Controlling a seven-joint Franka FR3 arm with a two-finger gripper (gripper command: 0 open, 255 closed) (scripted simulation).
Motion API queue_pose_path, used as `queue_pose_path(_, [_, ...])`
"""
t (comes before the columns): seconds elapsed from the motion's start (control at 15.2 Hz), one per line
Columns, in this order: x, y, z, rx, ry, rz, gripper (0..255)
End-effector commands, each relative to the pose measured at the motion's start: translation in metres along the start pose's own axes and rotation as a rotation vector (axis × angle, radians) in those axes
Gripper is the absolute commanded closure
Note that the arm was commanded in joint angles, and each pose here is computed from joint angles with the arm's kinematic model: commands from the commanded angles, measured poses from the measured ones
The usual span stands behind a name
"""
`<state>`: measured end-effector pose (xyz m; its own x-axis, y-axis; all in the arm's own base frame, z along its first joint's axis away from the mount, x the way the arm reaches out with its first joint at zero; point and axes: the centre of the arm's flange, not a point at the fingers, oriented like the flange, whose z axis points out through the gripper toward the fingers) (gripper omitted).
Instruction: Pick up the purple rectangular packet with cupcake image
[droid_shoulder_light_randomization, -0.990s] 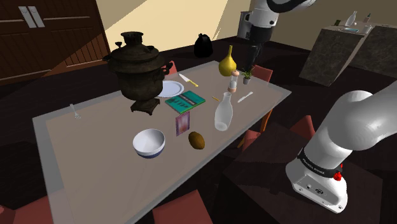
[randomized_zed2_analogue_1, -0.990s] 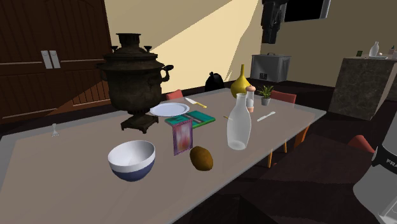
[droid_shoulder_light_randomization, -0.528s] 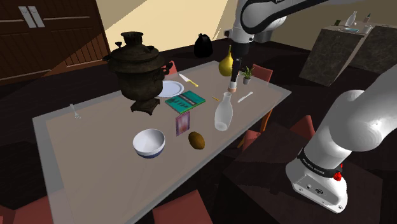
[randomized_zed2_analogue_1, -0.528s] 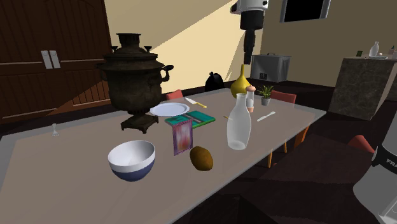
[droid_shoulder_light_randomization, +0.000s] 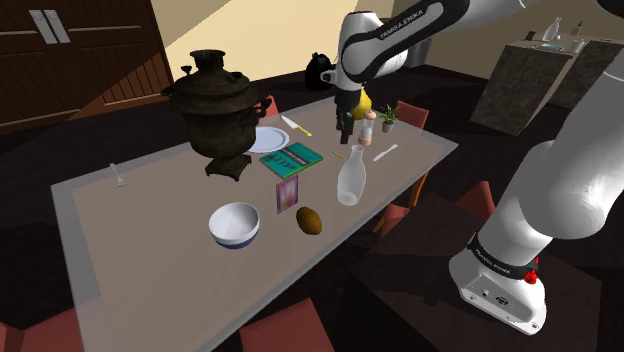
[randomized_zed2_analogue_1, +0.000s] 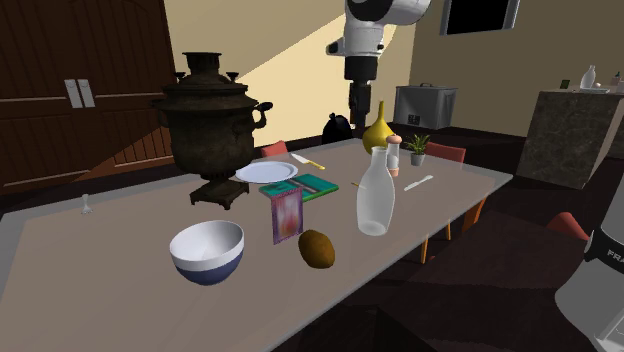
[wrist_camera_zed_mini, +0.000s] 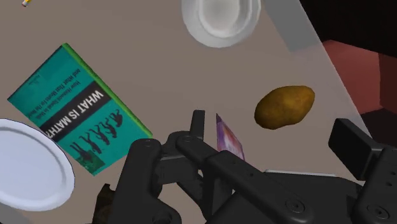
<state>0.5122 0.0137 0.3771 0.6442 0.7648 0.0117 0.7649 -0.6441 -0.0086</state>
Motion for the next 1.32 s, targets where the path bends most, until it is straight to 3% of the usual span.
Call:
queue_pose_path(0.0, [0.02, 0.007, 0.021, 0.0, 0.0, -0.081, 0])
queue_pose_path(0.99, [0.16, 0.002, 0.159, 0.002, 0.0, -0.656, 0])
queue_pose_path(1.25, [0.161, 0.002, 0.176, 0.002, 0.0, -0.662, 0])
